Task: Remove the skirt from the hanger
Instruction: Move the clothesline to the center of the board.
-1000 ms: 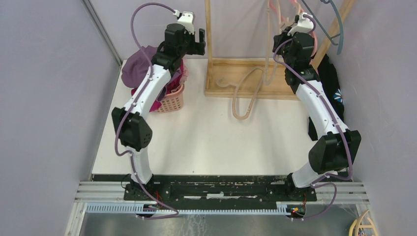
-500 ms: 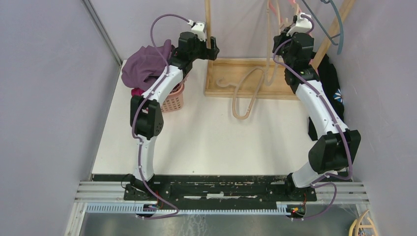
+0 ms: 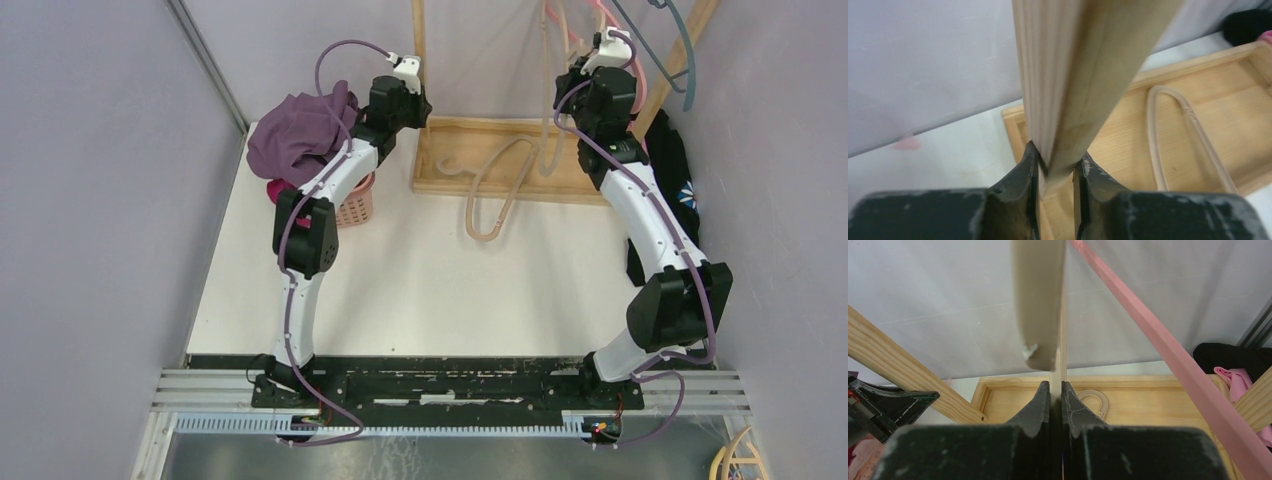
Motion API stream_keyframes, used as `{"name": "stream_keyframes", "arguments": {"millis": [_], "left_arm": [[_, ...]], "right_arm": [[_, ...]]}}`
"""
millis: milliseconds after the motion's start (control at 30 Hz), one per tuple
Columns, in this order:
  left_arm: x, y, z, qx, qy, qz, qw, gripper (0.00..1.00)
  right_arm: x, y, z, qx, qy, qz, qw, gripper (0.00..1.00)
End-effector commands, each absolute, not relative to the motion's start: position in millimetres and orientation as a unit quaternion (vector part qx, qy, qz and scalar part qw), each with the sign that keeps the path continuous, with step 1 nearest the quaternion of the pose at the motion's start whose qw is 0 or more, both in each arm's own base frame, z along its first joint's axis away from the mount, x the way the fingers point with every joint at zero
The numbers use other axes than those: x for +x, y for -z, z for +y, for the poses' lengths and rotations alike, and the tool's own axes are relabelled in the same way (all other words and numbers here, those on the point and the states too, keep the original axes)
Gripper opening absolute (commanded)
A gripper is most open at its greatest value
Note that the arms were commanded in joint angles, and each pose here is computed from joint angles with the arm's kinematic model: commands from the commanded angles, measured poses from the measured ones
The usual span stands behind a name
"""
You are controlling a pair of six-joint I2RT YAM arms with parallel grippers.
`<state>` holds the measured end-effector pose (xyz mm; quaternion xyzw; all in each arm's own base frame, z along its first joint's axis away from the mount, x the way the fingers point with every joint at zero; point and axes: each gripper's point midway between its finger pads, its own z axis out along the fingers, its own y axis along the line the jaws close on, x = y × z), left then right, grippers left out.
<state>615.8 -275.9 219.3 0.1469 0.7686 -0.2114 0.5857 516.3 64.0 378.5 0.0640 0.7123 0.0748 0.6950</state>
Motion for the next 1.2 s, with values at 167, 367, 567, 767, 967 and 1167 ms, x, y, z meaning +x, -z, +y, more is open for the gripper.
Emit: {"name": "stream_keyframes", "arguments": {"millis": [167, 367, 567, 767, 967, 1167], "left_arm": [[590.2, -244.4, -276.0, 0.143, 0.245, 0.771, 0.569, 0.03], [554.6, -254.1, -273.2, 0.148, 0.252, 0.780, 0.553, 0.03], [521.4, -246.9, -280.5, 0.155, 0.264, 0.790, 0.531, 0.03], [492.6, -242.9, -290.6, 0.169, 0.270, 0.794, 0.517, 0.03], [470.5, -239.7, -285.0, 0.171, 0.261, 0.801, 0.511, 0.03], [458.5, -240.8, -264.2, 0.178, 0.209, 0.810, 0.519, 0.35]], "right_arm": [[506.6, -421.5, 66.6, 0.062, -0.093, 0.673, 0.731, 0.01], [492.3, -429.2, 75.8, 0.052, -0.108, 0.669, 0.733, 0.01], [468.9, -441.2, 104.7, 0.011, -0.114, 0.669, 0.734, 0.01], [439.0, -447.2, 146.0, -0.050, -0.119, 0.674, 0.728, 0.01], [432.9, -472.2, 142.8, -0.051, -0.102, 0.660, 0.743, 0.01], [446.2, -495.4, 139.9, -0.053, -0.077, 0.642, 0.761, 0.01]]}}
